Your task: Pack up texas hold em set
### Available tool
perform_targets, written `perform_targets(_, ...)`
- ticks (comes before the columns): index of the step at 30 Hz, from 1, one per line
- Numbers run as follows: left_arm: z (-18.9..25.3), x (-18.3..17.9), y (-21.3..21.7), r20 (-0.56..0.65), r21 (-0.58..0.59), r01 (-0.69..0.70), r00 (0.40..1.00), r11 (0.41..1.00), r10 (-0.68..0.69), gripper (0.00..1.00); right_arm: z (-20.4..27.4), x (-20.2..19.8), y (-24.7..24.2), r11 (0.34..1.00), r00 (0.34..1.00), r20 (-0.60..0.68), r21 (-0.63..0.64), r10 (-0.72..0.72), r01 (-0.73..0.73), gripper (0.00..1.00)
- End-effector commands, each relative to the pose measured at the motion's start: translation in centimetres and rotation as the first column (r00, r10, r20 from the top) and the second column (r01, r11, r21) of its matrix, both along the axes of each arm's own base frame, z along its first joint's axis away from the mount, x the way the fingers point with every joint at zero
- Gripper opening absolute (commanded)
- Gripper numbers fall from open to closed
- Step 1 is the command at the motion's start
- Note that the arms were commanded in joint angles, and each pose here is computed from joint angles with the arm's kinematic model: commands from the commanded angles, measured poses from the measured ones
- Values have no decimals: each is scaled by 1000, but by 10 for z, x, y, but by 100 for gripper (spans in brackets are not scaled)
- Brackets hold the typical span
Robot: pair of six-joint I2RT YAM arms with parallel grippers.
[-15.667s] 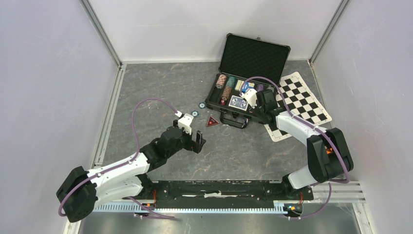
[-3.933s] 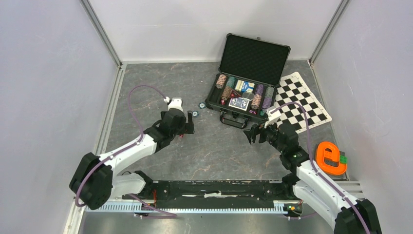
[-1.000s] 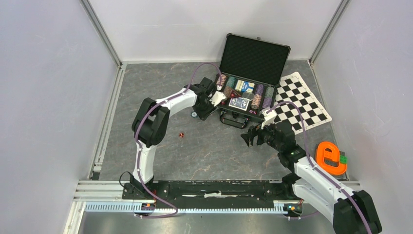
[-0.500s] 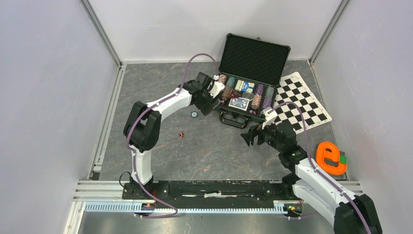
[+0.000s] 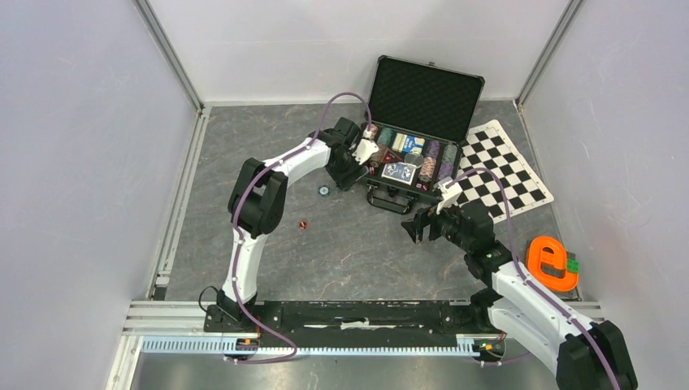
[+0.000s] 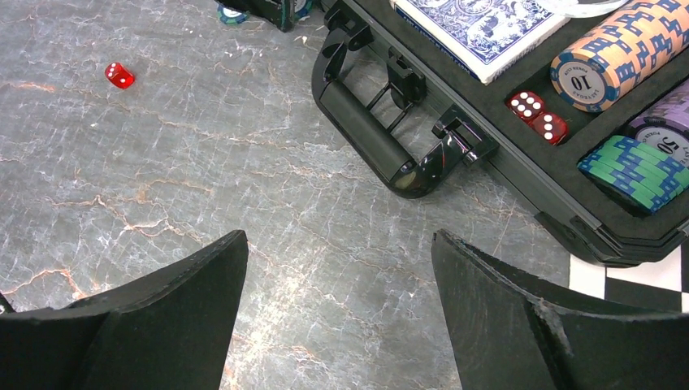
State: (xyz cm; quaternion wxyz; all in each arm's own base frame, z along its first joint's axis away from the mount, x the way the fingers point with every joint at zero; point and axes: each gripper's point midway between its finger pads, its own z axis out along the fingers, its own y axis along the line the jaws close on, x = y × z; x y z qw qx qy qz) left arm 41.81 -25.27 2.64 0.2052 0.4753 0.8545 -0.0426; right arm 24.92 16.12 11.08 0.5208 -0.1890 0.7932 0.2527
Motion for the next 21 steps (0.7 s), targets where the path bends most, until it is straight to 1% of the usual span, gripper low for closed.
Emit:
perform_targets(1,3,0,0,-19,-13,59,998,998,-59,77,21,9,5,1000,999,52,20,8,-9,89)
perform_targets(2,1,0,1,-24,-12,59,998,998,-59,76,22,9,6,1000,999,53,20,9,-10,89)
perform_targets(5,-8,-6,-3,-71,-38,96,993,995,-98,67,21,9,6,1000,999,49,22,13,-14,89)
perform_targets(7,-10,-11,-4,-116,-54,114,986,992,-120,66,21,8,8,999,999,48,24,21,-22,89)
perform_targets(10,-8,-13,0,-189,-93,113,973,989,-129,68,21,7,8,999,999,47,26,25,-26,89)
perform_targets(12,-5,-9,2,-208,-112,100,970,989,-122,68,22,8,8,999,998,53,26,21,-22,89)
perform_targets(13,-4,-8,4,-216,-110,96,969,989,-118,66,22,8,7,999,998,53,25,19,-21,89)
perform_targets(15,-5,-7,6,-221,-93,87,970,992,-105,58,22,8,7,1000,998,54,24,17,-18,89)
perform_targets(17,-10,-5,13,-210,-46,73,974,996,-81,52,23,8,6,1000,998,54,24,15,-16,89)
perform_targets(18,-13,-6,16,-208,-20,73,975,997,-76,52,23,8,6,1000,998,53,23,15,-16,89)
perform_targets(19,-16,-7,18,-200,12,75,977,997,-72,55,23,8,6,1000,998,55,22,14,-15,89)
perform_targets(20,-19,-8,18,-195,29,82,978,996,-75,60,23,8,6,1000,998,55,20,12,-14,89)
perform_targets(21,-20,-10,16,-192,29,89,978,996,-82,63,23,8,5,1000,998,56,20,9,-11,89)
